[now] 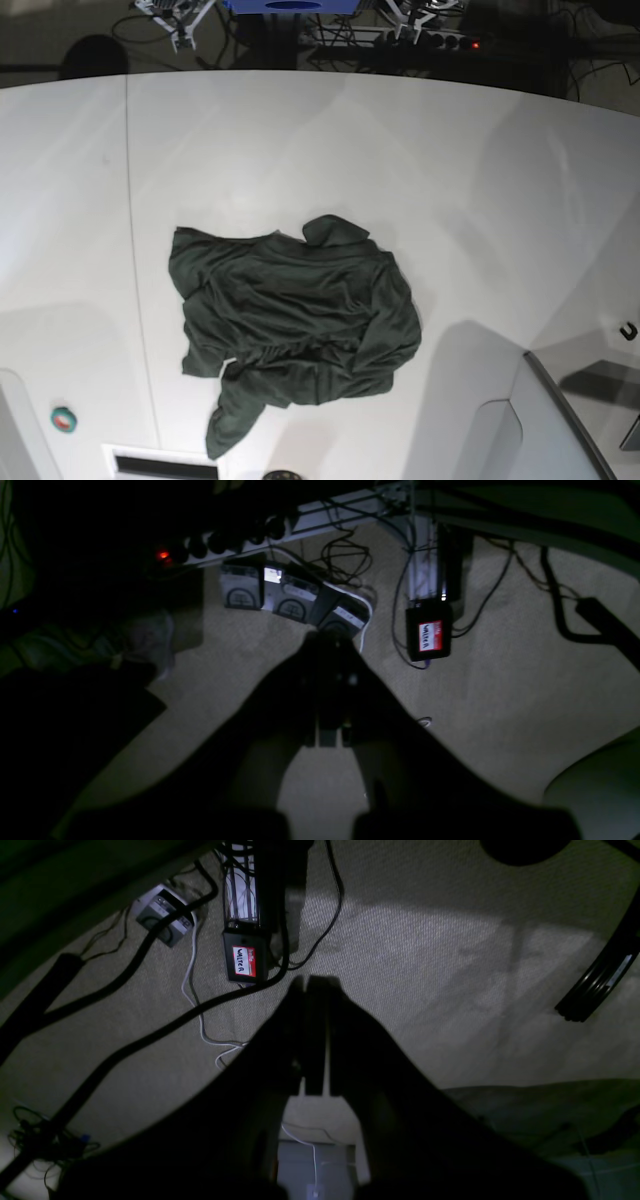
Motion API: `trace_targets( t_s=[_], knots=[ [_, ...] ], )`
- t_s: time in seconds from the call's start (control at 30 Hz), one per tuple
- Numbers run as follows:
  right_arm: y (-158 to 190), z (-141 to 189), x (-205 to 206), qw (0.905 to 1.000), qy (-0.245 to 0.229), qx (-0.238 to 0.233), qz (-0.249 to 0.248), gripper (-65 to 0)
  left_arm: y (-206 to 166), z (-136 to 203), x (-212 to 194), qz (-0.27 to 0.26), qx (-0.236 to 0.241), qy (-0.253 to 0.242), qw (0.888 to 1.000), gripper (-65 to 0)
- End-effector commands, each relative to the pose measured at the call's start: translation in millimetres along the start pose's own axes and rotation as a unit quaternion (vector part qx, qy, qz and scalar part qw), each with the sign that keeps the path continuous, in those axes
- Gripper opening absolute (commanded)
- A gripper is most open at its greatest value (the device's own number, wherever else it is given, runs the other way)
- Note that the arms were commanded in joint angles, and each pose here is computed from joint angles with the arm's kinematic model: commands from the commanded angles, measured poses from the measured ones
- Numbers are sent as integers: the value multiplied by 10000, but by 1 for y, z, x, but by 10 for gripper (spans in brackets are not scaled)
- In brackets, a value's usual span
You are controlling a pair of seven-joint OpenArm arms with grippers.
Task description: Layout the t-shirt on the table in an organized manner, then fold the t-shirt properly
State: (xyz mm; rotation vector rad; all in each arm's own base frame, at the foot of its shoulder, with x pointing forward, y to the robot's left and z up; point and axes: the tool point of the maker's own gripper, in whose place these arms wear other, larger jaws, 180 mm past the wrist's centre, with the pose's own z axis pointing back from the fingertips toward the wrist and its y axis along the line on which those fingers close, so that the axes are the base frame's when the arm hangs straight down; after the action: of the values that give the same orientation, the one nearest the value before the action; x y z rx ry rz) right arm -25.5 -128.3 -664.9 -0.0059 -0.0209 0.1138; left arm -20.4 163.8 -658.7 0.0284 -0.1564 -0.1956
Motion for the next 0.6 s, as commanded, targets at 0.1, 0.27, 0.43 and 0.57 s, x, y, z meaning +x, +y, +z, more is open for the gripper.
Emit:
trace_targets(
  t_s=[0.1,0.27,0.43,0.57],
  knots=[
    [-2,0,-5,10000,35,-35,1,-645,0,1,-4,-7,5,20,10000,-650],
    [-2,0,-4,10000,35,-36,1,-639,0,1,-3,-7,6,13,10000,-650],
    [-1,0,-5,10000,42,-37,-7,-255,0,0,-2,0,10,21,10000,-650],
    [-1,0,-7,10000,42,-34,-7,-15,0,1,-3,-7,6,21,10000,-446]
  ],
)
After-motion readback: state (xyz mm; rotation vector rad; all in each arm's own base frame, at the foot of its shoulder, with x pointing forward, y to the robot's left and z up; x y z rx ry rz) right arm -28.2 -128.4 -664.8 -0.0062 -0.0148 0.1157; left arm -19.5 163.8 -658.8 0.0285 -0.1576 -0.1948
